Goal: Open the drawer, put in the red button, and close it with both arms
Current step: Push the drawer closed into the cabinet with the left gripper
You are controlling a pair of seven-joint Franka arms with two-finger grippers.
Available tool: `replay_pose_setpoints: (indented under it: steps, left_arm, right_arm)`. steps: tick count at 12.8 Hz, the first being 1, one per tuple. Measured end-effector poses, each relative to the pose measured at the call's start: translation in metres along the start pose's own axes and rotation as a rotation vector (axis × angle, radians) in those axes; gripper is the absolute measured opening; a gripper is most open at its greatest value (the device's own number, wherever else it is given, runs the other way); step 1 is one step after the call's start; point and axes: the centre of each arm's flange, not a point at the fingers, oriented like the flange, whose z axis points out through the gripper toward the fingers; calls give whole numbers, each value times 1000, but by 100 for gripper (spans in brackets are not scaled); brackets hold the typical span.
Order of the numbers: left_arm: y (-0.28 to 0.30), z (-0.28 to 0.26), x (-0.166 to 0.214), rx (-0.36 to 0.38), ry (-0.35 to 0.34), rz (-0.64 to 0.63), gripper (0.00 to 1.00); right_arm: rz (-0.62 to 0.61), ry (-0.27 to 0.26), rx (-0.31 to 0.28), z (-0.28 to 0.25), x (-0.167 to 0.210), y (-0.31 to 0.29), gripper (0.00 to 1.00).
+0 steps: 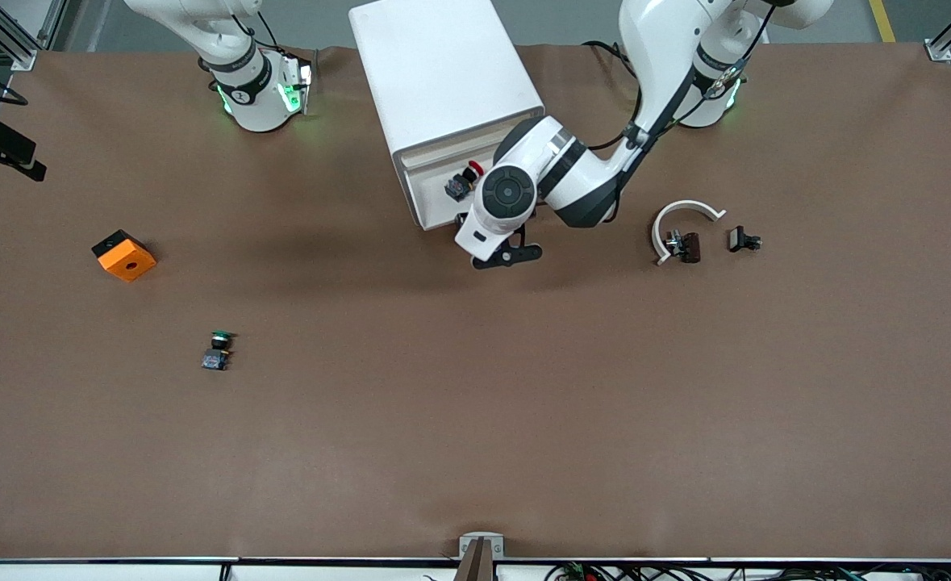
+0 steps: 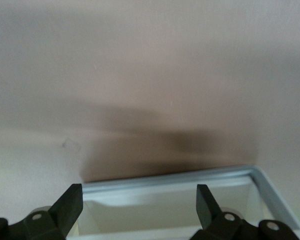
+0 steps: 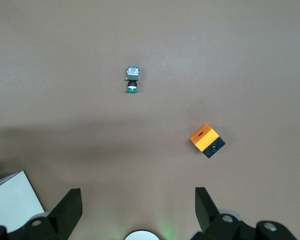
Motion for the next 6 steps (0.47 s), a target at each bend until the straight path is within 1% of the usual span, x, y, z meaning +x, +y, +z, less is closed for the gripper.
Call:
replay_pose_setpoints:
  steps: [4, 6]
  left_arm:
    - [11, 14, -29, 19, -36, 18, 100]
    - [14, 20, -39, 15, -68, 16, 100]
  right_arm:
    - [0, 8, 1, -1, -8, 0, 100]
    - [0, 11, 1, -2, -10, 0, 100]
